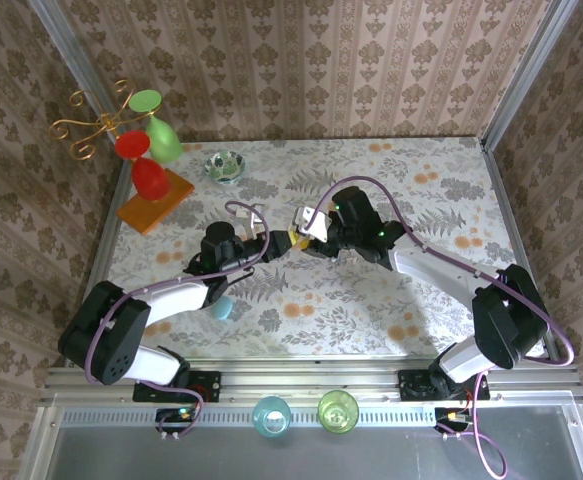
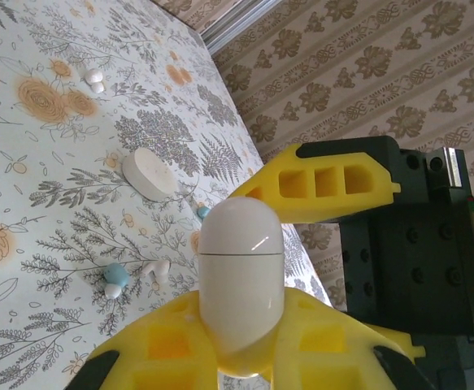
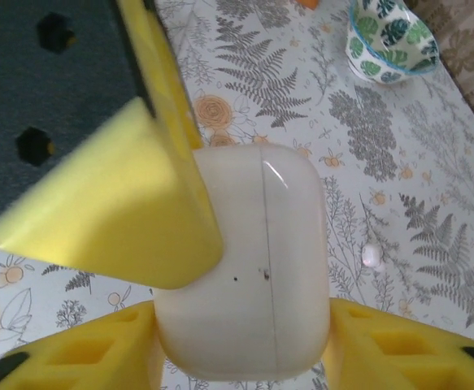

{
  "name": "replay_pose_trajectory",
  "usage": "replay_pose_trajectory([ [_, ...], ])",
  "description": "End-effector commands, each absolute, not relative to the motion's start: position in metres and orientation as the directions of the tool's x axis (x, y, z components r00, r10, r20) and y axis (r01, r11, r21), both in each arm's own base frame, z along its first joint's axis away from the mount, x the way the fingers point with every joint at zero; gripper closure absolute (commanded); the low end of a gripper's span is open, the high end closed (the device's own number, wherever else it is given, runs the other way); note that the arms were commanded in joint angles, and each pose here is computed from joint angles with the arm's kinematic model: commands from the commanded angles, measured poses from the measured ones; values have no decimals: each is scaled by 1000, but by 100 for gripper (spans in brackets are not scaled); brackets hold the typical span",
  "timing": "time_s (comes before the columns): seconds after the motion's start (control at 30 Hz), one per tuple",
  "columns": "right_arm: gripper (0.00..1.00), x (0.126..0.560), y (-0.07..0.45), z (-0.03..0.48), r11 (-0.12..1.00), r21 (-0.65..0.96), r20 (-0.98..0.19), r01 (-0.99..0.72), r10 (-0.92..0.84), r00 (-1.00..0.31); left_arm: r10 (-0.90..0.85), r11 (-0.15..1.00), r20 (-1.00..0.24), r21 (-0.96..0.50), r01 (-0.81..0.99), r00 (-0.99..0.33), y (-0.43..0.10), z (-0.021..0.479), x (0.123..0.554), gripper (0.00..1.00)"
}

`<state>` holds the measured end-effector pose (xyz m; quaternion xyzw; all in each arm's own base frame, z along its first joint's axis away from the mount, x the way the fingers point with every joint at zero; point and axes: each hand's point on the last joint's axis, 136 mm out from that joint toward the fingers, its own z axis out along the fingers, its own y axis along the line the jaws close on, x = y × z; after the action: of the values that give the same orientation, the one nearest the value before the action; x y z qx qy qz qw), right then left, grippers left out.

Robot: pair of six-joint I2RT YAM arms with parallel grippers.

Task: Insert wireless bluetooth earbuds into charging case

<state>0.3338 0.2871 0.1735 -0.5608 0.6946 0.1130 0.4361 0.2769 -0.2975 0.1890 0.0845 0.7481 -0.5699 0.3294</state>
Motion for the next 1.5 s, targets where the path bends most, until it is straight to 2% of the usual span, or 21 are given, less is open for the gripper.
replay_pose_trajectory([
  [0.0, 37, 322, 289, 191, 337, -303, -787, -892, -617, 34, -212, 280, -711, -701, 656, -670, -299, 213, 265, 98],
  [0.1, 29, 314, 287, 210, 341, -203, -861, -918, -509, 1, -183, 240, -813, -582, 777, -553, -295, 228, 255, 100],
  [0.2, 25, 299, 282, 237, 293, -86, -926, -952, -376, -33, -169, 228, -898, -437, 870, -407, -289, 247, 247, 100],
  [0.33, 24, 292, 272, 265, 268, 45, -969, -962, -221, -107, -143, 223, -969, -232, 947, -203, -285, 263, 236, 100],
  [0.47, 23, 279, 272, 280, 185, 122, -976, -975, -157, -152, -162, 166, -986, -77, 983, -50, -283, 279, 221, 100],
  [0.6, 27, 272, 278, 288, 108, 171, -976, -979, -118, -184, -182, 113, -982, -65, 991, -43, -286, 289, 216, 100],
  [0.73, 45, 273, 283, 289, 84, 204, -971, -975, -113, -213, -207, 105, -977, -72, 992, -49, -287, 293, 216, 100],
  [0.87, 55, 272, 288, 289, 69, 212, -969, -975, -117, -219, -220, 95, -973, -87, 992, -64, -290, 294, 217, 100],
  [1.07, 74, 271, 290, 288, 63, 214, -968, -975, -121, -220, -216, 89, -973, -97, 991, -76, -292, 291, 218, 100],
  [1.2, 80, 270, 289, 285, 68, 216, -965, -974, -138, -224, -204, 86, -972, -135, 987, -115, -294, 287, 220, 98],
  [1.47, 83, 271, 283, 279, 123, 181, -961, -976, -191, -203, -165, 75, -975, -165, 983, -151, -293, 282, 220, 64],
])
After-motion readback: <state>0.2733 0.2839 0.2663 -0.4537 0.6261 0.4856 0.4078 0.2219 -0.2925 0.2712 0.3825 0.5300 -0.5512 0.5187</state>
